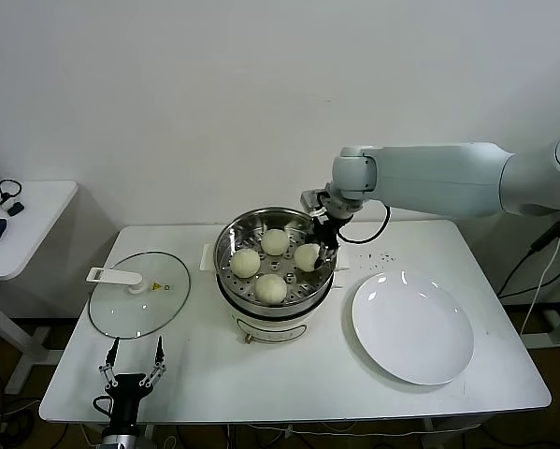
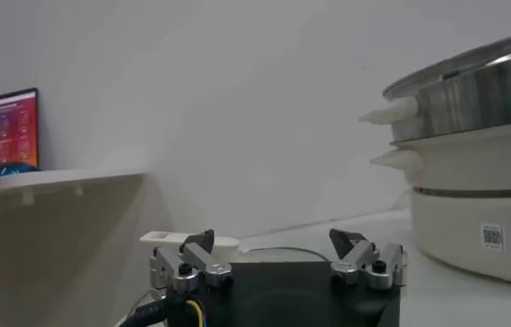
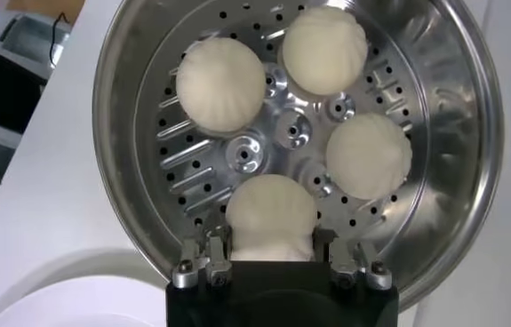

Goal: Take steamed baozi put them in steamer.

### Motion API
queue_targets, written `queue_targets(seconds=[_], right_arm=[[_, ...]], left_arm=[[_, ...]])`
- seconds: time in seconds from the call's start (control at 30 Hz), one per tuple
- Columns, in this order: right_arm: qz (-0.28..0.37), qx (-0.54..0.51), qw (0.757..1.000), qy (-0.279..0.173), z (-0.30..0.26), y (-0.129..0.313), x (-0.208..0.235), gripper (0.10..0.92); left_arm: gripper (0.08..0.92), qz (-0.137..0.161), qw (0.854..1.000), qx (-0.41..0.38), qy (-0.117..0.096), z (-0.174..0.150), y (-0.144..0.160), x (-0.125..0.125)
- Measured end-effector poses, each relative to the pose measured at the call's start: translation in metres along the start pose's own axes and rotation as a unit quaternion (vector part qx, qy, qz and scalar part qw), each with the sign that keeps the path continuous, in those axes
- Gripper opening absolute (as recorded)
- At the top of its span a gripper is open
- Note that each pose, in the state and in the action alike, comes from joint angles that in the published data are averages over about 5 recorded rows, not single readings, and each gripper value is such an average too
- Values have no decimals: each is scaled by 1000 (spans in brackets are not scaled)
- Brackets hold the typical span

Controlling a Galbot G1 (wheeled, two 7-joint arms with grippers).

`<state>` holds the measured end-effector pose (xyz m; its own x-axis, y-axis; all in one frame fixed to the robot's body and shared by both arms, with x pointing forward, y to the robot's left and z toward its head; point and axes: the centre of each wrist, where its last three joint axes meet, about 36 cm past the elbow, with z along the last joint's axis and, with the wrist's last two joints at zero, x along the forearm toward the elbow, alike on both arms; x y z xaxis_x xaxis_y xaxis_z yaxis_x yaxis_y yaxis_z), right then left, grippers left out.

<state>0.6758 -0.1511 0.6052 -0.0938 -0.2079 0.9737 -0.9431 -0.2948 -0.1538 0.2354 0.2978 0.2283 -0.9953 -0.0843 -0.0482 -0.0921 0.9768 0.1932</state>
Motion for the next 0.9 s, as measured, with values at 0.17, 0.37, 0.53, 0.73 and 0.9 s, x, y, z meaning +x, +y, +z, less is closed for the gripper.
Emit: queue_targets(seconds=[0.17, 0.37, 0.53, 0.73, 0.9], right_arm=[[1, -1, 1000, -1, 2, 2, -7, 602], [8, -4, 1000, -4, 1, 1, -10, 744], [13, -7, 1000, -10, -2, -2, -8, 818], [13, -17, 1000, -18, 0, -3, 1, 823], [11, -33, 999, -27, 5, -1, 19, 823]], left_arm=[[823, -2, 1000, 0, 0, 0, 1, 0], [823, -3, 1000, 0, 0, 1, 1, 0], [823, -3, 1000, 0, 0, 1, 1, 0], [823, -4, 1000, 0, -1, 0, 2, 0], [823, -4, 1000, -1, -2, -1, 2, 0]])
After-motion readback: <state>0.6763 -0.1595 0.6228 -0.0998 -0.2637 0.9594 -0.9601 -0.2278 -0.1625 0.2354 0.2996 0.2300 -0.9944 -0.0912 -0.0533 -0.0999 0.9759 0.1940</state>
